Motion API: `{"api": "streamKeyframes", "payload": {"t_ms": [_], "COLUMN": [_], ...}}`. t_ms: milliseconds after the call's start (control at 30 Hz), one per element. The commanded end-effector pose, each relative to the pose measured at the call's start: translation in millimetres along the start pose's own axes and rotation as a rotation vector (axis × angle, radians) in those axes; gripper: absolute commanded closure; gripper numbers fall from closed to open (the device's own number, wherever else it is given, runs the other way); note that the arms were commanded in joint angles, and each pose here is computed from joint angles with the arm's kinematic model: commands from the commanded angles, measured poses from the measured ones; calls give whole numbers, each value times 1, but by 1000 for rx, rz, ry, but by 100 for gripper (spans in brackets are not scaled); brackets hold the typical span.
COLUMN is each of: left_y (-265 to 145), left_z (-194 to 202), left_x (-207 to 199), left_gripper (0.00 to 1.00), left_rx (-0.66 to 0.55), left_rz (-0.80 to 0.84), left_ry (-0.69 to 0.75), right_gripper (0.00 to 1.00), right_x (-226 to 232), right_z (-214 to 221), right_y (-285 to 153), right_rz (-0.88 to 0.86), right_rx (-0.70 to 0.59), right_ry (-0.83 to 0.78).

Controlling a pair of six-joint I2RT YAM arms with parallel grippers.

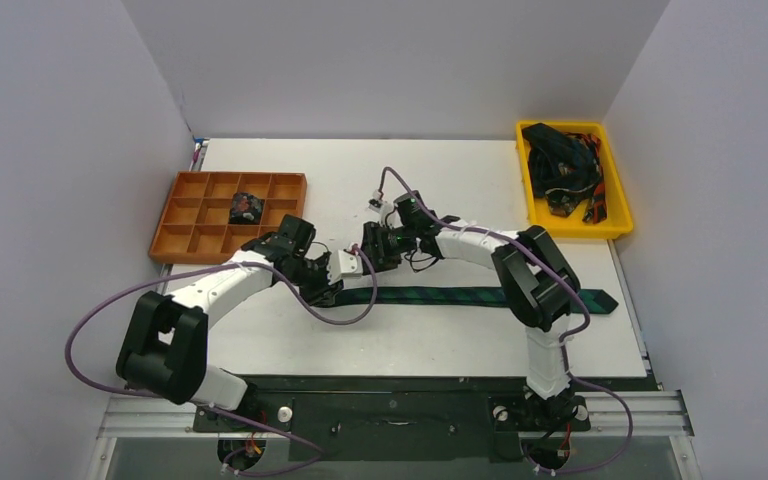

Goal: Roll the ties
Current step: Roll the tie at the center of the board.

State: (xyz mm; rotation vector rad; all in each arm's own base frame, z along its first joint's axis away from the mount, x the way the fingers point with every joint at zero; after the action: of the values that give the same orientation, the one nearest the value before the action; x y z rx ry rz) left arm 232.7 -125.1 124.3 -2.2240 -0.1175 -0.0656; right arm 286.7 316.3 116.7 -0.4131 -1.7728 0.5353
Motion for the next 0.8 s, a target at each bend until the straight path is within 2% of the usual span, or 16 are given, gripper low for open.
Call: {"api": "streamKeyframes", "payload": {"t_ms": [0,133,500,767], "left_y": [8,16,24,23], "left_z": [-14,-17,-17,-16], "left_x": [21,26,30,29], "left_gripper": [69,69,69,69], "left_rx": [-41,-48,-58,-59], "left_rz": [-28,-10,5,15], "left_ry": [29,21,-3,-3], "right_gripper": [60,58,57,62], "right_x": [24,29,14,1], "right_z": [-4,-10,0,1], "right_y": [-3,6,20,12], "right_rz": [-139,-206,-235,-228], "right_rx": [-46,-76,-19,-20], "right_ry": [-37,-9,54,71]}}
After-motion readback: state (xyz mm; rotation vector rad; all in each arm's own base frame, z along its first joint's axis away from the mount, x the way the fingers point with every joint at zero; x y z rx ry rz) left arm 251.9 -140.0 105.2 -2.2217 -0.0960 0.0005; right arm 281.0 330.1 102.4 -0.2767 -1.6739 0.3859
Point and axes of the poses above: each gripper's point midway between its finger pads, its own y axis out along the fingers, its own x axis along the line the jaws close on, z = x × y, the point moved 8 cm from there along -y, back along the fingers, and after that the axes turned 8 degrees about y, right-handed, at the moved point
